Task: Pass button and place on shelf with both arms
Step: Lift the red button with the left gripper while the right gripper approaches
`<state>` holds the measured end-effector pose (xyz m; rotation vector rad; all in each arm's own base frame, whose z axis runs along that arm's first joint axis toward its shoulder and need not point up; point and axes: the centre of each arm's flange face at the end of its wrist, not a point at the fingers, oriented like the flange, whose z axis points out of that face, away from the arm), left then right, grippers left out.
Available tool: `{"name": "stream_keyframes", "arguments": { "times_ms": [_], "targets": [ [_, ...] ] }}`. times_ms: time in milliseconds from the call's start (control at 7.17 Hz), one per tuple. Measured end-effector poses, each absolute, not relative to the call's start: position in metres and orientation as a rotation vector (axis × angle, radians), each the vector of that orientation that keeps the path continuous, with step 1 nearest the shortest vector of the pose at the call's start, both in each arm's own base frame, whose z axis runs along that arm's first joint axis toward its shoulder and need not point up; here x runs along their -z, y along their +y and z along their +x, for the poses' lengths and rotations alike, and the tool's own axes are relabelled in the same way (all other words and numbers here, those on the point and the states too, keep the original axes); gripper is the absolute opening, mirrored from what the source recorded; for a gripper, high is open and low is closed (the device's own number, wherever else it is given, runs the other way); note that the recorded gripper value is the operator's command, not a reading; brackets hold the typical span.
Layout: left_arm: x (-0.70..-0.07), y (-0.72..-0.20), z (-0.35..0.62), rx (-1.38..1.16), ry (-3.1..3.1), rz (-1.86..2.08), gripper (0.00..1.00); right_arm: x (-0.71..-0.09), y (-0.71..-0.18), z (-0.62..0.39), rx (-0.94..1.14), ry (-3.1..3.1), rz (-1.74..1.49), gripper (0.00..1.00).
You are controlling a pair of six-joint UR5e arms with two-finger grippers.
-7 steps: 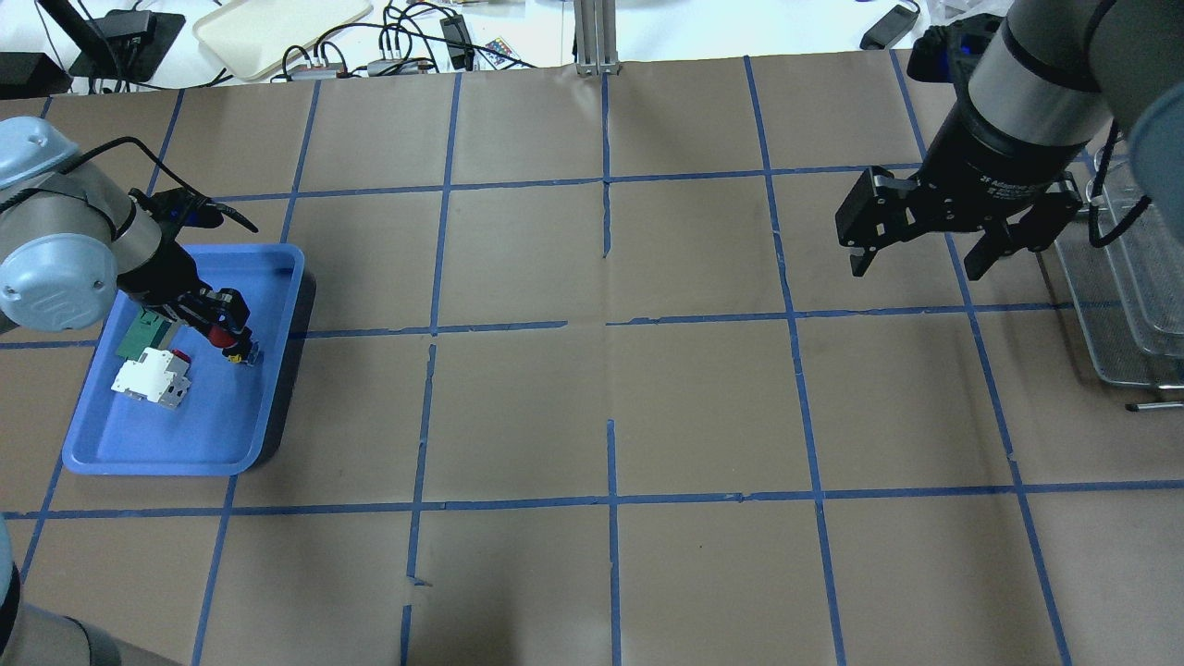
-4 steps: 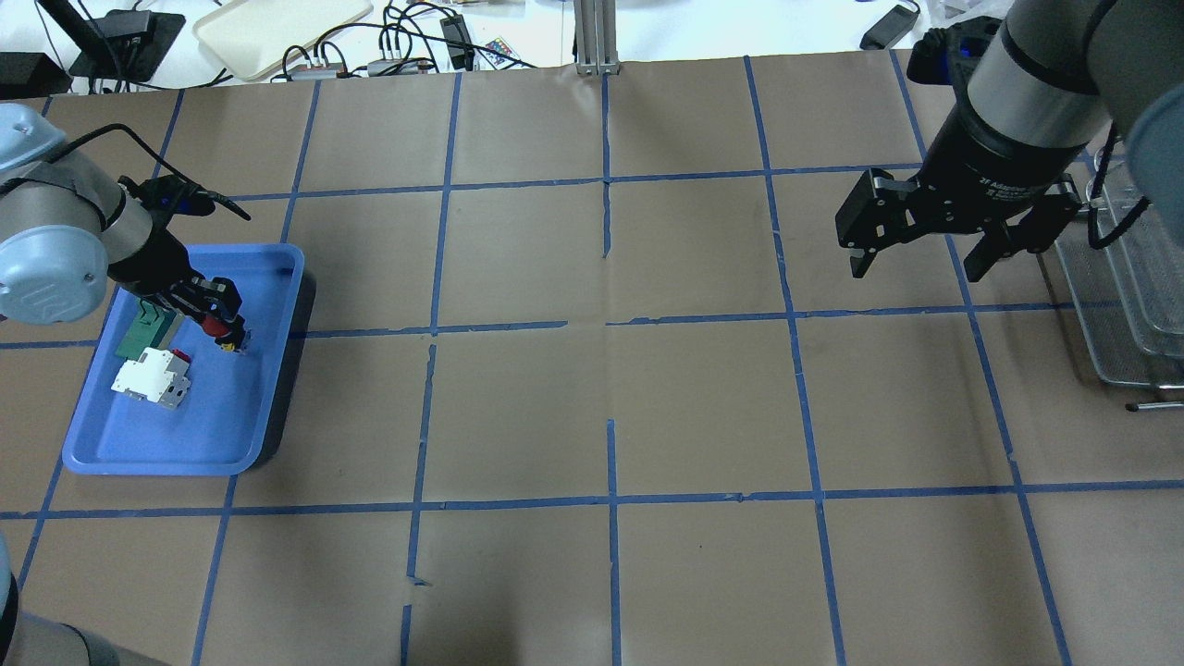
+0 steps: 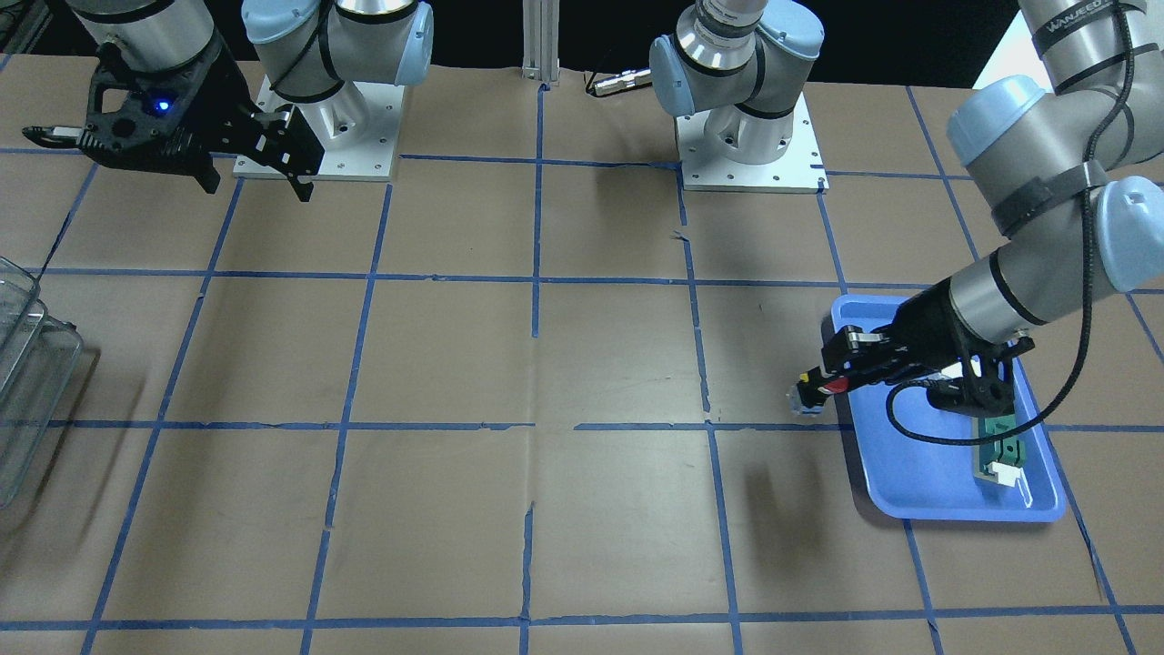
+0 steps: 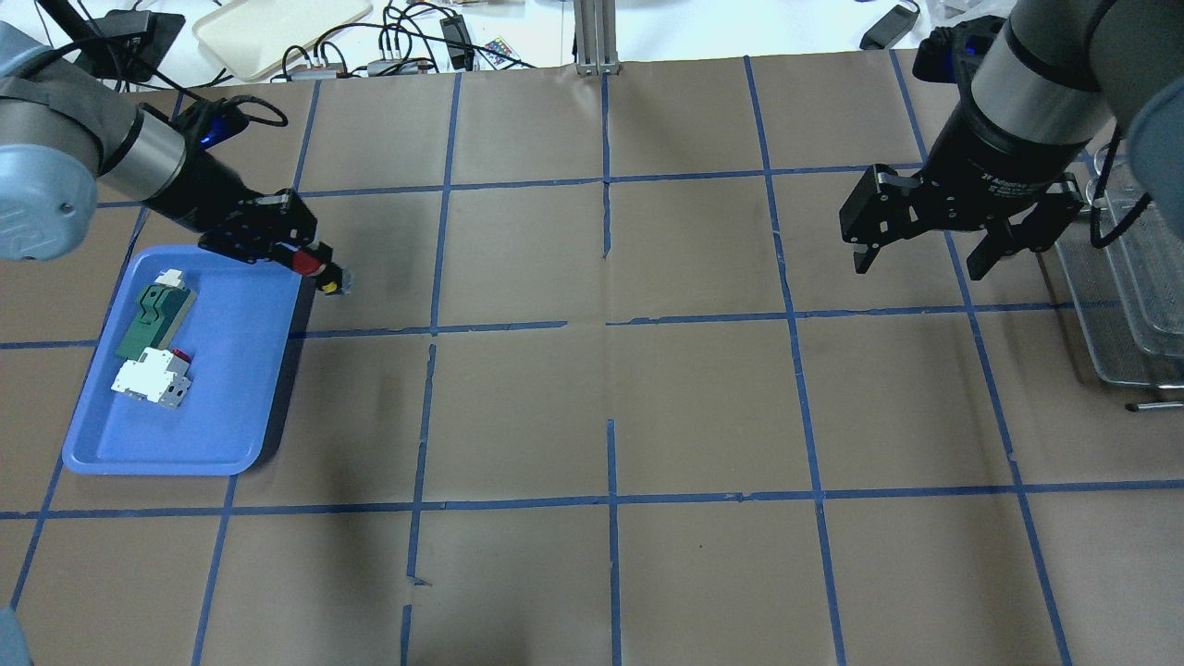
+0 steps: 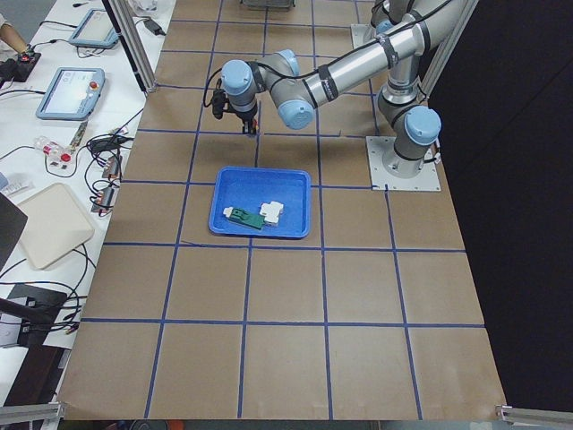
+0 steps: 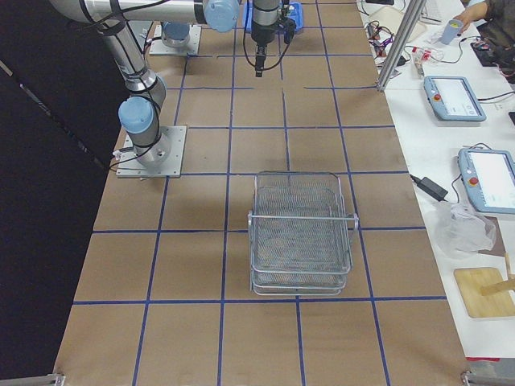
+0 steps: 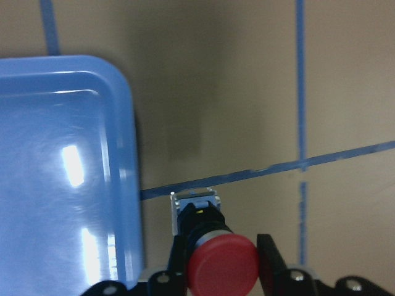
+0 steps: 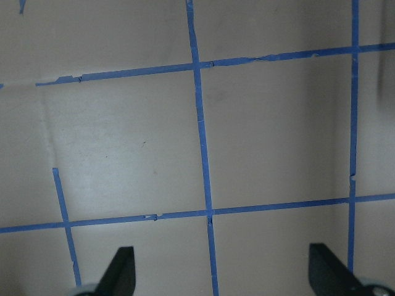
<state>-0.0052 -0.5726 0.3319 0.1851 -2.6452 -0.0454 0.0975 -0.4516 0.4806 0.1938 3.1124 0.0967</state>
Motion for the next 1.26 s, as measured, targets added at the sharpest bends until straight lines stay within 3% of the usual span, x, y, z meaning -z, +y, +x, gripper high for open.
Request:
{"name": "stream_keyframes", "arguments": {
  "times_ms": [279, 837, 1256],
  "targets": [
    [-0.363, -0.579, -0.095, 0.131, -2.364, 0.557, 0.0, -0.479, -0.463, 0.056, -0.106, 3.036, 0.358, 1.0],
    [-0.4, -0.562, -0.245, 0.32, -2.051, 0.887, 0.0, -0.48, -0.48, 0.044, -0.163, 2.561, 0.957, 1.0],
    [-0.4, -0.548, -0.282, 0.459, -1.989, 1.08, 0.0, -0.482, -0.493, 0.056, -0.318, 2.182, 1.276, 1.0]
  ]
}}
